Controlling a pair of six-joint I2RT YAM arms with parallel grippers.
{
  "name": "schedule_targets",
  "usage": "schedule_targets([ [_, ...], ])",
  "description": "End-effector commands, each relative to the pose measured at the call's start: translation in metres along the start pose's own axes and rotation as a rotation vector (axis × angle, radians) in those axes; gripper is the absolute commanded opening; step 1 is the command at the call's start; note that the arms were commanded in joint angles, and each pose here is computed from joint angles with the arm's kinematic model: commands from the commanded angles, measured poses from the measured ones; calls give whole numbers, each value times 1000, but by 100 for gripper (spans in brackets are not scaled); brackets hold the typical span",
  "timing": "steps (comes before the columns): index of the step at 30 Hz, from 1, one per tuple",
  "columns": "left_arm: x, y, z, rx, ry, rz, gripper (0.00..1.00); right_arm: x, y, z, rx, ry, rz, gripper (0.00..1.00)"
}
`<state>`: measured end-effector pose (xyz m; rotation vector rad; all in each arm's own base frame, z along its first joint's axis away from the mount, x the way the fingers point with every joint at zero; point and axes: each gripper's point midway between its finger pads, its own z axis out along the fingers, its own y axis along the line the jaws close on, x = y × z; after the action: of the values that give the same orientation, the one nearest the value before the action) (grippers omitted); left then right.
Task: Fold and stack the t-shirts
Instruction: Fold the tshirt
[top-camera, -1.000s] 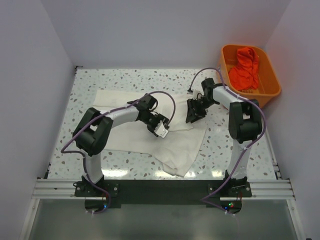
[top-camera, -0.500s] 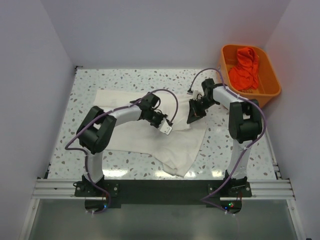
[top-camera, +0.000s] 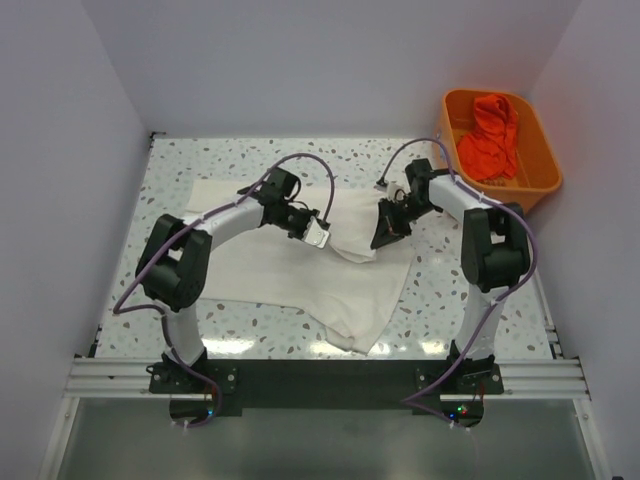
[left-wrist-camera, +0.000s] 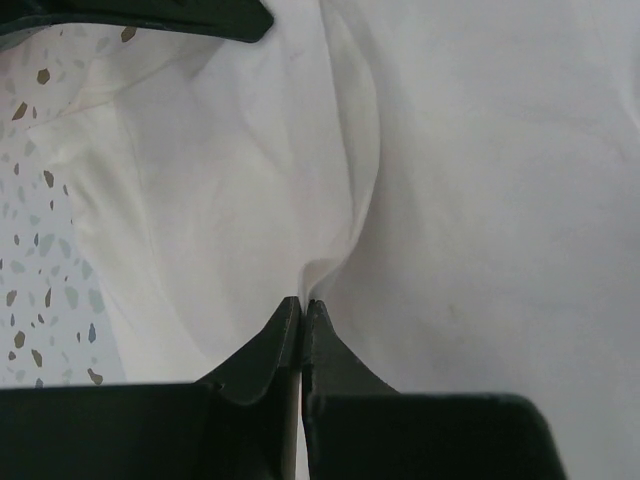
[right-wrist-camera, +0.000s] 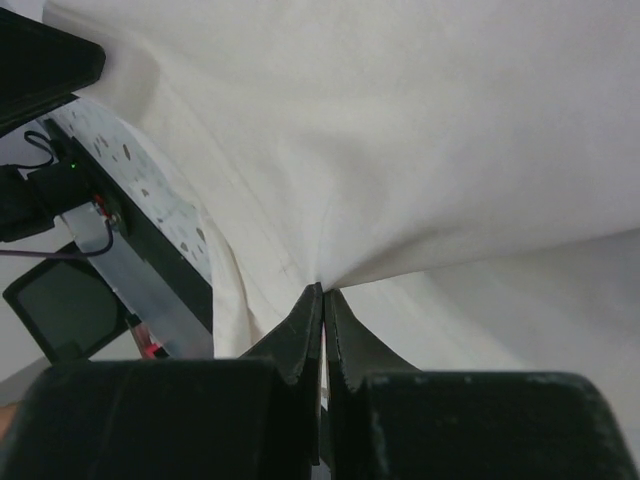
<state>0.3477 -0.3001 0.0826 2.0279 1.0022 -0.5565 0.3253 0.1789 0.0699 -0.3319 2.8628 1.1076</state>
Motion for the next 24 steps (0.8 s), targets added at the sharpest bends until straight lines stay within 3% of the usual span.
schedule_targets([
  [1,-20,-1,-12,18,-70,4,0,3,15,-9,-29,-21,2,0],
  [14,-19,-30,-4,112,-109,-40,0,26,14,1,-26,24,18,0],
  [16,-15,-32,-1,120,-104,-50,15,27,13,4,-25,28,14,0],
  [18,-11,-35,-1,131,-95,-64,33,30,11,6,-25,55,15,16],
  [20,-13,-29,-6,117,-99,-79,40,22,14,-1,-20,49,-30,26],
  [24,-16,2,-51,0,-156,-268,46,-15,11,-35,61,-71,-121,27],
])
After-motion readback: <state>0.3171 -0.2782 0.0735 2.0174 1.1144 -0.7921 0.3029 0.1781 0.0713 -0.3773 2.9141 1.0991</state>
